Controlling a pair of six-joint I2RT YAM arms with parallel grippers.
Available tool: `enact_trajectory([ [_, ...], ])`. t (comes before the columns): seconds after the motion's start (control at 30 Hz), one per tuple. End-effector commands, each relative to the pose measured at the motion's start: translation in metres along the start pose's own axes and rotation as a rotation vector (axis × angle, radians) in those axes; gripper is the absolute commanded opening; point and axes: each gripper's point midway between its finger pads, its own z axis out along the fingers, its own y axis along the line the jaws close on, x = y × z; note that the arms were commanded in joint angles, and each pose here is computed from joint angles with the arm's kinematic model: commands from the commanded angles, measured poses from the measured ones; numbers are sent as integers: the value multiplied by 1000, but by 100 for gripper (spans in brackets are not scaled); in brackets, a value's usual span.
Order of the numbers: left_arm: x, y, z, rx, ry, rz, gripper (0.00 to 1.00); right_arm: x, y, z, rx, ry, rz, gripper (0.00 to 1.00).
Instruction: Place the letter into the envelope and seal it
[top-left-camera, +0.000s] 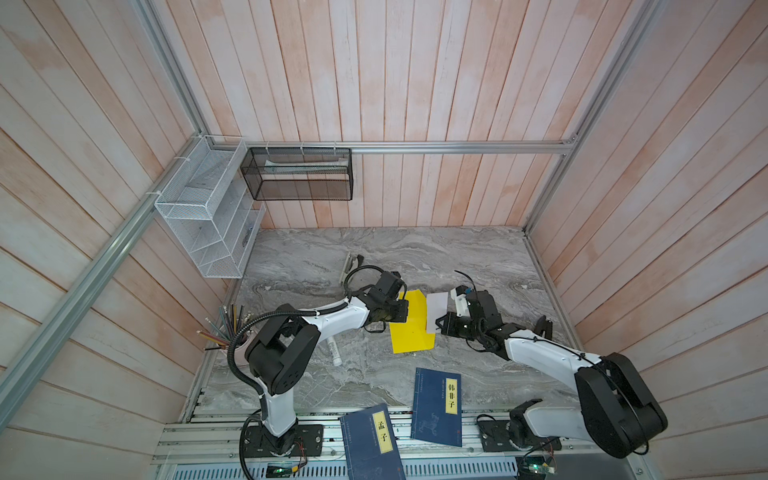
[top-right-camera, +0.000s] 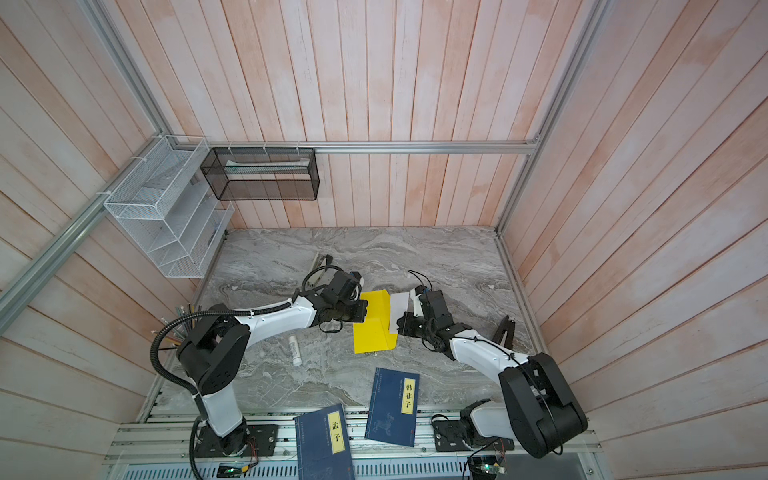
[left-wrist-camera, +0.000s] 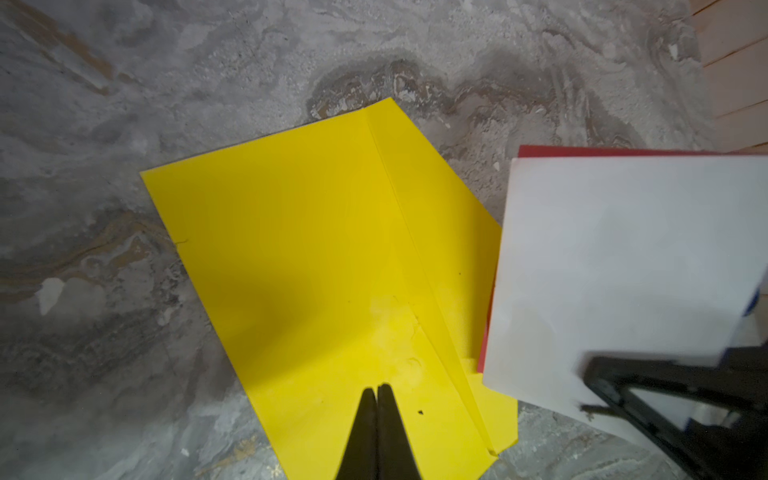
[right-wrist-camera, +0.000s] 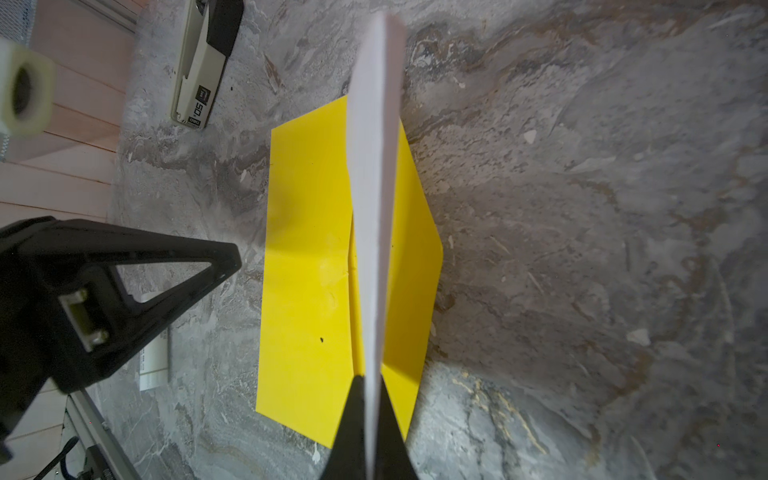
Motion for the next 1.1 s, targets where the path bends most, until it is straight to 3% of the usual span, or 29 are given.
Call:
enact_trajectory([
  [0.0, 9, 15, 8, -84, 61, 23, 0, 10, -8, 5, 20, 22, -23, 0],
  [1.07, 49, 39, 41, -77, 239, 7, 0, 35, -16, 24, -30, 112, -38, 0],
])
